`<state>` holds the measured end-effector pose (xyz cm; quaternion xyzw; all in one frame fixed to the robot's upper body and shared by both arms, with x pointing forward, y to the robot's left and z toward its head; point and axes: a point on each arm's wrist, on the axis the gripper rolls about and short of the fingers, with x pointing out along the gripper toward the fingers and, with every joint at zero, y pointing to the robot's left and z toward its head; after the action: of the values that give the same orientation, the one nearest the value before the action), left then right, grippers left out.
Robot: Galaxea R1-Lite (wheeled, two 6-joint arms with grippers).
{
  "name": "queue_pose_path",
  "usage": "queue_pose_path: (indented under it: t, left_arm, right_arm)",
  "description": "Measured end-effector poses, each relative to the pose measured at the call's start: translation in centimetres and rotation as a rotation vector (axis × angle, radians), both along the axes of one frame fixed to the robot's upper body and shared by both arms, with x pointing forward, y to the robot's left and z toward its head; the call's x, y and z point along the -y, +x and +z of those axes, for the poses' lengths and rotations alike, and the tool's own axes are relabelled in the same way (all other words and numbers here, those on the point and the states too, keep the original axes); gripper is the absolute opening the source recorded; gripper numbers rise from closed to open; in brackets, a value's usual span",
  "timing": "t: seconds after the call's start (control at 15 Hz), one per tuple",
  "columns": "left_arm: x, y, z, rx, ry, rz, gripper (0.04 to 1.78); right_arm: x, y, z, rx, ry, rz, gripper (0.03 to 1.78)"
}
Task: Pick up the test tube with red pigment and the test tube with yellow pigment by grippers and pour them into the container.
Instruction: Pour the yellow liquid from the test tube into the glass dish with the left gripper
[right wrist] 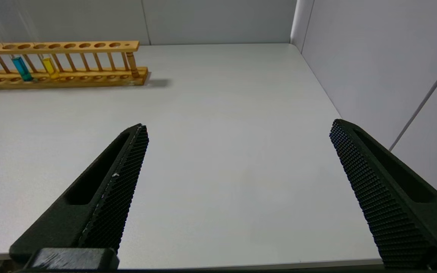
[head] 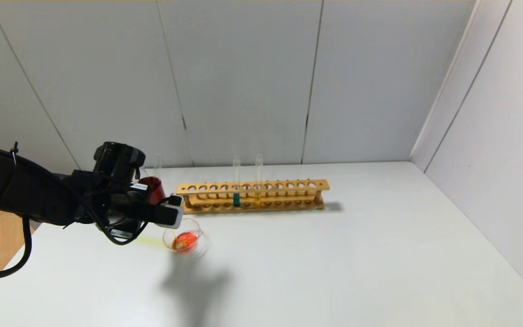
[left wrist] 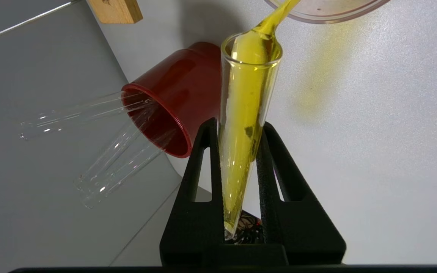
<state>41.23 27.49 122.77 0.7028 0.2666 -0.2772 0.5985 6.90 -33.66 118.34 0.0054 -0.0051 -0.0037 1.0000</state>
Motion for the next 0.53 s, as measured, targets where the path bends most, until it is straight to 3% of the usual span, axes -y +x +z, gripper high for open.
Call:
queue_pose_path:
  t: [0.53]
  left_arm:
    - [0.77, 0.26, -0.17, -0.003, 0.014, -0.012, 0.31]
  right_arm:
    - [0.0, 0.0, 0.0, 0.0, 0.0, 0.0, 1.75]
